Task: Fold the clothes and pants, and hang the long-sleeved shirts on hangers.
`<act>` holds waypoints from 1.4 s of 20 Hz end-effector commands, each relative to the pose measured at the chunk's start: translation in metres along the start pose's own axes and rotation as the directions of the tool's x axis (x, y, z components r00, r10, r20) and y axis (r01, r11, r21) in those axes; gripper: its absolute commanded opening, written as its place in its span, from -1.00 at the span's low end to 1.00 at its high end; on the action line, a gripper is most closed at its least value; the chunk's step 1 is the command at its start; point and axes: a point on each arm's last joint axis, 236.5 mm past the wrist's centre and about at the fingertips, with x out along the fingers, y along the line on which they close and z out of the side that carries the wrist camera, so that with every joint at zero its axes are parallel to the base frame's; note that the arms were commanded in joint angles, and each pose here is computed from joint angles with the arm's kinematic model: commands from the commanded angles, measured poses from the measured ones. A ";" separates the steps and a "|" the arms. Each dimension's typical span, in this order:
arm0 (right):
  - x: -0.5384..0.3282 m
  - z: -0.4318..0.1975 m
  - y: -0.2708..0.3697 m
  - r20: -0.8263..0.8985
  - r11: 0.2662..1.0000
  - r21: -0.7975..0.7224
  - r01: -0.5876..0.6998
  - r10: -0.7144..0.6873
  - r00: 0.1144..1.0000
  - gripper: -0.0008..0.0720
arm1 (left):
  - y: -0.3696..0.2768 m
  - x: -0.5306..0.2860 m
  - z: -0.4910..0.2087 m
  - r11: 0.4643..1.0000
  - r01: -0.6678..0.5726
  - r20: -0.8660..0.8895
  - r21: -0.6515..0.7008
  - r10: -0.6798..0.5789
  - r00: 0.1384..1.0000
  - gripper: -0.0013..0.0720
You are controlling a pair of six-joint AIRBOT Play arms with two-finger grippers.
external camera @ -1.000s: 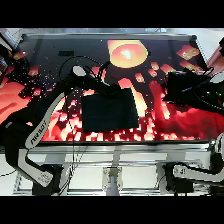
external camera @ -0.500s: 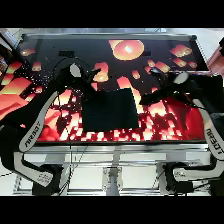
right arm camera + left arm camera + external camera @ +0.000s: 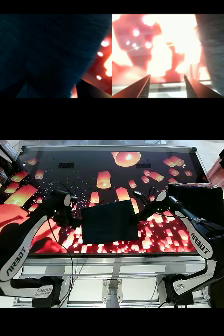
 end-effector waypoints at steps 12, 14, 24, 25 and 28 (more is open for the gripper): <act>-0.112 -0.058 -0.052 -0.189 0.934 0.215 0.284 -0.245 0.951 -0.91 | 0.012 0.030 -0.031 0.999 -0.030 -0.060 -0.019 0.029 0.998 0.39; -0.166 -0.109 -0.089 -0.264 0.851 0.348 0.394 -0.314 0.912 -0.91 | 0.012 0.030 -0.031 0.999 -0.030 -0.060 -0.019 0.029 0.998 0.39; -0.297 -0.282 -0.162 -0.188 0.293 0.900 0.322 -0.406 0.894 -0.71 | 0.012 0.031 -0.031 0.999 -0.030 -0.061 -0.019 0.029 0.998 0.39; -0.297 -0.283 -0.163 -0.188 0.281 0.905 0.319 -0.409 0.893 -0.27 | 0.012 0.031 -0.031 0.999 -0.030 -0.061 -0.019 0.029 0.998 0.39; -0.300 -0.284 -0.169 -0.189 0.270 0.905 0.328 -0.436 0.880 0.24 | 0.012 0.031 -0.031 0.999 -0.030 -0.061 -0.019 0.029 0.998 0.39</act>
